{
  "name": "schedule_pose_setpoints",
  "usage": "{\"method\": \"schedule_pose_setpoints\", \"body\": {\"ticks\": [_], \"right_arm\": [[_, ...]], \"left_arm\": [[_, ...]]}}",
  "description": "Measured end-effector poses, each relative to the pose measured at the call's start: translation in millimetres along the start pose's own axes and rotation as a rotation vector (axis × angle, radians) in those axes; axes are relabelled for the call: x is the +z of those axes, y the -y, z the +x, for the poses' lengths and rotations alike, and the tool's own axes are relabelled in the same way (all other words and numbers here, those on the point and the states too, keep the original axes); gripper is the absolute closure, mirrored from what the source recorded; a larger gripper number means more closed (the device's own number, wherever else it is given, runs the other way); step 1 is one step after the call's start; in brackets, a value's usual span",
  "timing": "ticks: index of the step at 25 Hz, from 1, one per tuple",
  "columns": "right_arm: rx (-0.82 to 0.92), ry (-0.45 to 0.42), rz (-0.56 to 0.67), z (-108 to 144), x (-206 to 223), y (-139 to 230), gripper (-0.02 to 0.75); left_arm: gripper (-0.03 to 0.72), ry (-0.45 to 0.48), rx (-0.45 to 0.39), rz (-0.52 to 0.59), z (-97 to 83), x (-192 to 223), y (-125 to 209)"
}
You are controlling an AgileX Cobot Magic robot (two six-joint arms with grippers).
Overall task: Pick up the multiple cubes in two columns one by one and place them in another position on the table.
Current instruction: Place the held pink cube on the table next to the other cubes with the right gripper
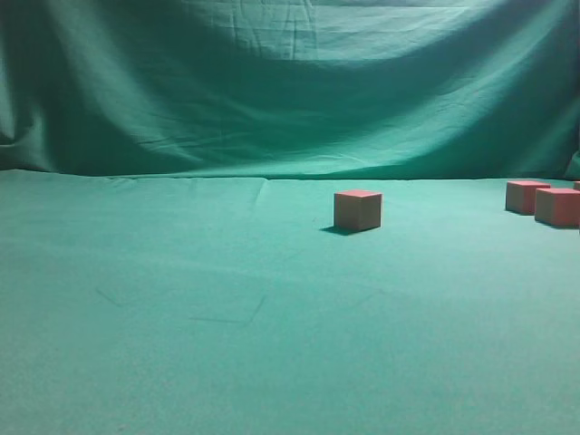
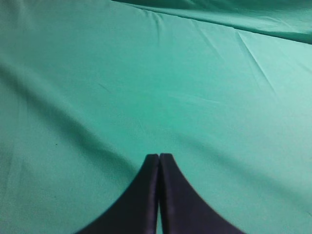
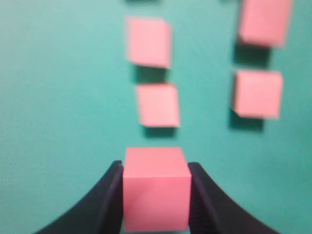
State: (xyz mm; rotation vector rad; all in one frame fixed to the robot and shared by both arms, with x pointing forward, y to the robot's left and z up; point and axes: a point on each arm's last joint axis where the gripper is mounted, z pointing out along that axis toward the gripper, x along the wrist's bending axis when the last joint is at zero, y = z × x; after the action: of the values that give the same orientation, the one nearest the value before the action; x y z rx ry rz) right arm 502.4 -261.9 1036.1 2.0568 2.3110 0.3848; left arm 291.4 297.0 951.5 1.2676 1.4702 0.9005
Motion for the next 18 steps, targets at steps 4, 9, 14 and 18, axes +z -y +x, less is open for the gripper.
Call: {"method": "schedule_pose_setpoints", "body": {"ticks": [4,9,14,18], "right_arm": [[-0.250,-0.045,-0.116,56,-37,-24,0.465],[-0.546,0.007,-0.135,127,-43,-56,0.465],[-0.776,0.058,-0.077,194,-1,-82,0.465],[-0.886,0.058,-0.032,231,38,-94,0.465]], "left_arm": [[0.688,0.000,0.000,0.000,0.0,0,0],[0.688,0.000,0.000,0.000,0.0,0,0],[0.688,0.000,0.000,0.000,0.0,0,0],[0.688,0.000,0.000,0.000,0.0,0,0]]}}
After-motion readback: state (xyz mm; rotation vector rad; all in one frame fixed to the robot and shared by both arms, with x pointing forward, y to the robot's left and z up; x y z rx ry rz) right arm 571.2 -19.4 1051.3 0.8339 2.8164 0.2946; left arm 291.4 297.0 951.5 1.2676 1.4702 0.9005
